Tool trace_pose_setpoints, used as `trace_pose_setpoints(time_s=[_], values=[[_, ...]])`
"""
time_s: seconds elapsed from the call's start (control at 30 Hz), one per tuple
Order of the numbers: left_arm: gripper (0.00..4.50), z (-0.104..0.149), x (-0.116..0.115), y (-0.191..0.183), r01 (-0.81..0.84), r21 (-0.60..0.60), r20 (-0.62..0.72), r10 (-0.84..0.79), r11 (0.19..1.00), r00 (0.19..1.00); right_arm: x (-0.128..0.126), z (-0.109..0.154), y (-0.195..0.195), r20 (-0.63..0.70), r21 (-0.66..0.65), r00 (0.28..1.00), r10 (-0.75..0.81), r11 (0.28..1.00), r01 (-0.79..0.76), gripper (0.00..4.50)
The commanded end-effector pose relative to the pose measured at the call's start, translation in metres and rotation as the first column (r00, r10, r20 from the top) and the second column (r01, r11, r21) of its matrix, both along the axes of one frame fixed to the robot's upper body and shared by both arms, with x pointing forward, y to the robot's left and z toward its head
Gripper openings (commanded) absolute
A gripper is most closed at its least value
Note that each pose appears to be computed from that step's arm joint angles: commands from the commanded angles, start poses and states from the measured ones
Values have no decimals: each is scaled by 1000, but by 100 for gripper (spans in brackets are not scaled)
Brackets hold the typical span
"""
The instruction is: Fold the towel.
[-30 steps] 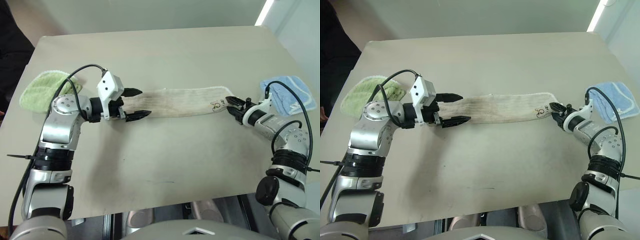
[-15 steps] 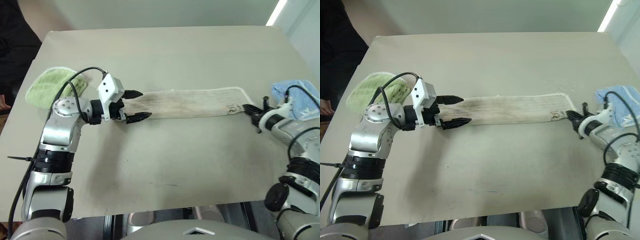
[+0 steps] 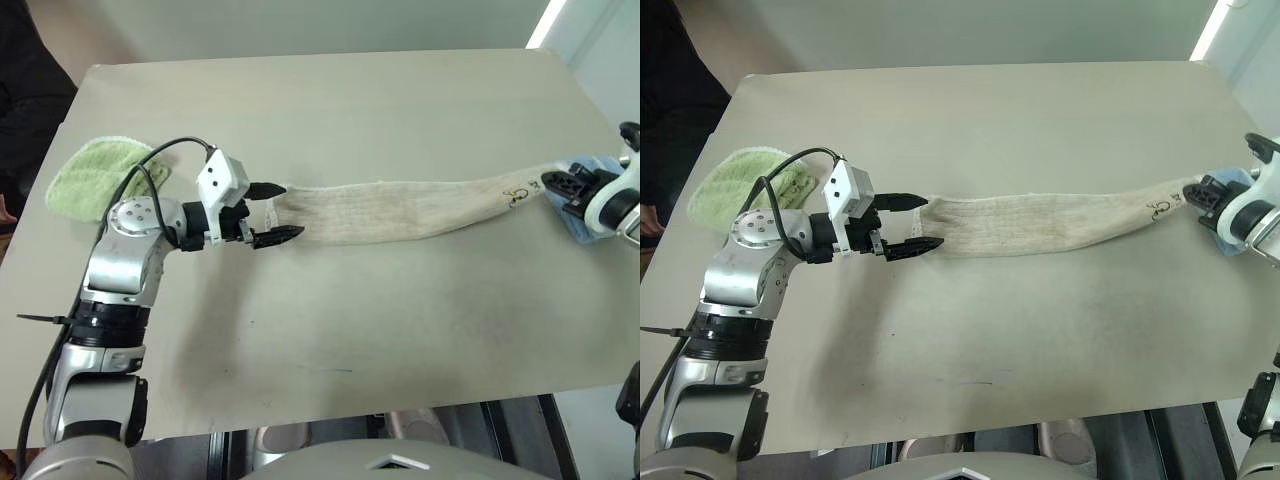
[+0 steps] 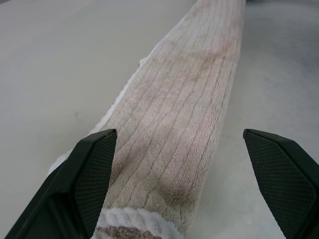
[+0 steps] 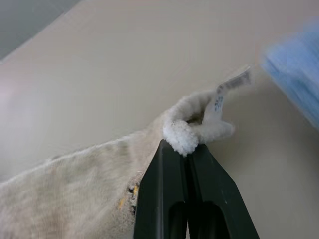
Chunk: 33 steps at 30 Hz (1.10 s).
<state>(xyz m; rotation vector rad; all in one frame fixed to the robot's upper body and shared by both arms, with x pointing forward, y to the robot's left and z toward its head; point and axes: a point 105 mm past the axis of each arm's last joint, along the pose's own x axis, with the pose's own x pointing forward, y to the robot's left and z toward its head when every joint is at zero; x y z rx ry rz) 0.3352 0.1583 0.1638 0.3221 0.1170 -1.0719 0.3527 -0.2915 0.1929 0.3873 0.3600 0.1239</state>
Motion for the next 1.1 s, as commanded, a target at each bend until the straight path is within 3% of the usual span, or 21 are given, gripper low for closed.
trace_pose_setpoints(time_s=[0.03,0.57,0.6,0.67,0.73,0.8,1.0,1.1], values=[[436,13,-2,-4,20,-5,50,-19,1000,999,0,8,-1,39,-35,999,25,999,-23,2],[436,13,-2,-4,20,-5,50,-19,1000,999,1,8,-2,43,-43,998,35,999,-33,2],[436,12,-1,-7,23,-10,50,-23,1000,998,3,10,32,46,-262,977,209,946,-190,2],[436,12,-1,-10,28,-16,50,-27,999,998,-5,-3,80,-27,-484,890,456,772,-411,2],[436,10,-2,-14,34,-23,47,-33,999,998,-15,-13,127,-92,-567,743,663,578,-587,2],[436,10,-3,-15,36,-28,46,-34,999,998,-27,-19,157,-136,-586,612,779,435,-683,2],[436,9,-5,-16,30,-34,44,-28,999,999,-26,-24,184,-158,-614,509,846,319,-722,2],[436,9,-5,-16,28,-35,44,-27,999,999,-24,-25,186,-162,-618,497,852,305,-724,2]])
